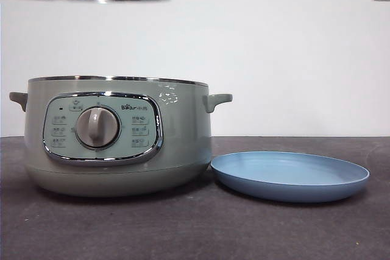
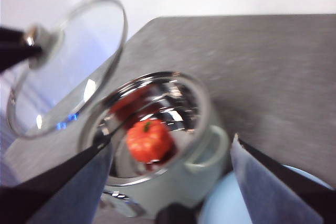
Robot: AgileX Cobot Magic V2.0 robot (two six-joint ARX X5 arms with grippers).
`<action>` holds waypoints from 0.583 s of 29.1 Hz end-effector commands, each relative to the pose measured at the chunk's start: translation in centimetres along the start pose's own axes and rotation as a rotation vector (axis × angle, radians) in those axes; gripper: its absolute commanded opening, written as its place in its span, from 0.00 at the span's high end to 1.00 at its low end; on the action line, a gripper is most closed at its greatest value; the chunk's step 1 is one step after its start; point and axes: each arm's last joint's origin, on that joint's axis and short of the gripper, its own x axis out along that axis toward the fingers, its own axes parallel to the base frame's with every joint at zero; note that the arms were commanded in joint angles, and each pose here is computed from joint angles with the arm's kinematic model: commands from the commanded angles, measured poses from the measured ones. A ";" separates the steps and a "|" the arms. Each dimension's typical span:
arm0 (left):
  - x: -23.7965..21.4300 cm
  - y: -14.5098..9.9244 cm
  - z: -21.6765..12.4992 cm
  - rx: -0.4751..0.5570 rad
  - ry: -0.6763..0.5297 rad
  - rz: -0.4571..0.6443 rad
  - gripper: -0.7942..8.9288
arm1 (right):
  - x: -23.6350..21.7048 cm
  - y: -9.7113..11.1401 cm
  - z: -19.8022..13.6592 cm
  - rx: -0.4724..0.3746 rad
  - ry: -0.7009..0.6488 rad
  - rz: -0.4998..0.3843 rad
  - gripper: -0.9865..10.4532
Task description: Take the pumpkin out from the steamer,put the pumpkin in the blue plate,close the lid
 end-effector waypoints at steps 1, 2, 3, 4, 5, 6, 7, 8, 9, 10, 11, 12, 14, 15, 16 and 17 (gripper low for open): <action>-3.4 0.5 1.0 -0.002 -0.122 0.060 0.93 | 2.5 0.6 0.3 -0.014 0.036 0.066 0.58; -4.4 0.6 0.9 -0.005 -0.138 0.081 0.93 | 3.5 0.8 0.4 -0.022 0.061 0.085 0.58; -5.2 0.8 0.9 -0.008 -0.150 0.098 0.93 | 4.4 1.0 0.6 -0.031 0.084 0.101 0.58; -6.0 0.9 0.8 -0.011 -0.162 0.123 0.93 | 5.4 1.3 0.8 -0.041 0.111 0.119 0.58; -6.9 1.0 0.6 -0.013 -0.172 0.148 0.93 | 6.4 1.7 1.0 -0.055 0.139 0.136 0.57; -7.5 1.2 0.5 -0.014 -0.179 0.168 0.93 | 7.3 2.0 1.3 -0.068 0.162 0.147 0.54; -8.2 1.3 0.4 -0.011 -0.183 0.189 0.93 | 8.4 2.4 1.6 -0.082 0.188 0.160 0.51; -8.8 1.4 0.2 -0.006 -0.188 0.211 0.93 | 9.4 2.8 1.9 -0.095 0.213 0.175 0.48; -9.4 1.5 0.1 -0.006 -0.193 0.228 0.93 | 10.2 3.1 2.2 -0.105 0.235 0.188 0.46; -10.0 1.6 -0.1 -0.010 -0.198 0.249 0.93 | 11.2 3.5 2.5 -0.117 0.259 0.197 0.44; -10.4 1.6 -0.2 -0.013 -0.201 0.266 0.93 | 11.9 3.8 2.8 -0.130 0.277 0.188 0.44; -10.9 1.7 -0.4 -0.015 -0.205 0.281 0.93 | 12.9 4.3 3.1 -0.156 0.303 0.176 0.44; -11.9 1.9 -0.8 -0.021 -0.212 0.317 0.93 | 14.8 5.4 3.5 -0.214 0.355 0.134 0.44; -12.1 1.9 -0.8 -0.023 -0.214 0.325 0.93 | 15.4 5.7 3.6 -0.230 0.373 0.119 0.44; -12.5 2.0 -1.0 -0.025 -0.217 0.337 0.93 | 16.3 6.2 3.8 -0.242 0.397 0.105 0.44; -12.8 2.0 -1.1 -0.027 -0.217 0.347 0.93 | 17.4 6.8 3.9 -0.258 0.434 0.088 0.44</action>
